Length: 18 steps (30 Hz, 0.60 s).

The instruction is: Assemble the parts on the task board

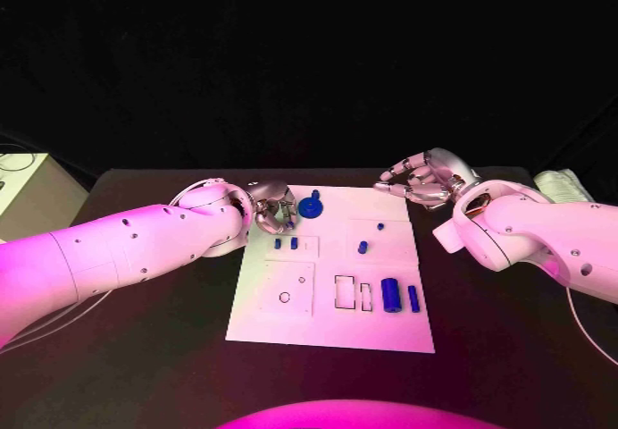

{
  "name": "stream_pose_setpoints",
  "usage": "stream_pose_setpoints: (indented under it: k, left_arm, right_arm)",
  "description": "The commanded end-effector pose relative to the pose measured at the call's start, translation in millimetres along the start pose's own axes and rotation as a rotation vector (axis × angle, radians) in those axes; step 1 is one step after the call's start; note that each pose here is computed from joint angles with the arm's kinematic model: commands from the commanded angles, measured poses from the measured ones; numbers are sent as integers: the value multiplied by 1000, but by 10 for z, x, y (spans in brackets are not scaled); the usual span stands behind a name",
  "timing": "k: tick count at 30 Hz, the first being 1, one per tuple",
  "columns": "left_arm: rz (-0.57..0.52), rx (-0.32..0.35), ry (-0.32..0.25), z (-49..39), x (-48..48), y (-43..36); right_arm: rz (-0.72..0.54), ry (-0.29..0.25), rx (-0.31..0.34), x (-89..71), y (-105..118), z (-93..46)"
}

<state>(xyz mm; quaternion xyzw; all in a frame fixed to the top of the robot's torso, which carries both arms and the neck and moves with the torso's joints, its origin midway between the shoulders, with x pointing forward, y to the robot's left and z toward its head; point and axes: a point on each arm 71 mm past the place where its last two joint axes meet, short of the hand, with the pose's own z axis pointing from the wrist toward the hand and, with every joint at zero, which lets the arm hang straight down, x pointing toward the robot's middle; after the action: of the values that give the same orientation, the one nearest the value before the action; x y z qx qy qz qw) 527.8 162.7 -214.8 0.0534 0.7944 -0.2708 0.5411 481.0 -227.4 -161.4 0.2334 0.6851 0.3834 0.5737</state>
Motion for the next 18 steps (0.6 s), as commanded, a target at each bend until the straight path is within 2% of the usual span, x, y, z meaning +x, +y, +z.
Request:
stream_pose_setpoints:
  k: [1, 7, 18]
  left_arm:
    - [2, 4, 35, 6, 59, -18]
    - [4, 0, 43, 9, 69, -18]
    - [2, -20, 53, -4, 69, 33]
  right_arm:
    - [-8, 10, -16, 11, 13, -1]
    - [-8, 11, -16, 11, 13, 2]
    - [-9, 10, -15, 9, 10, 5]
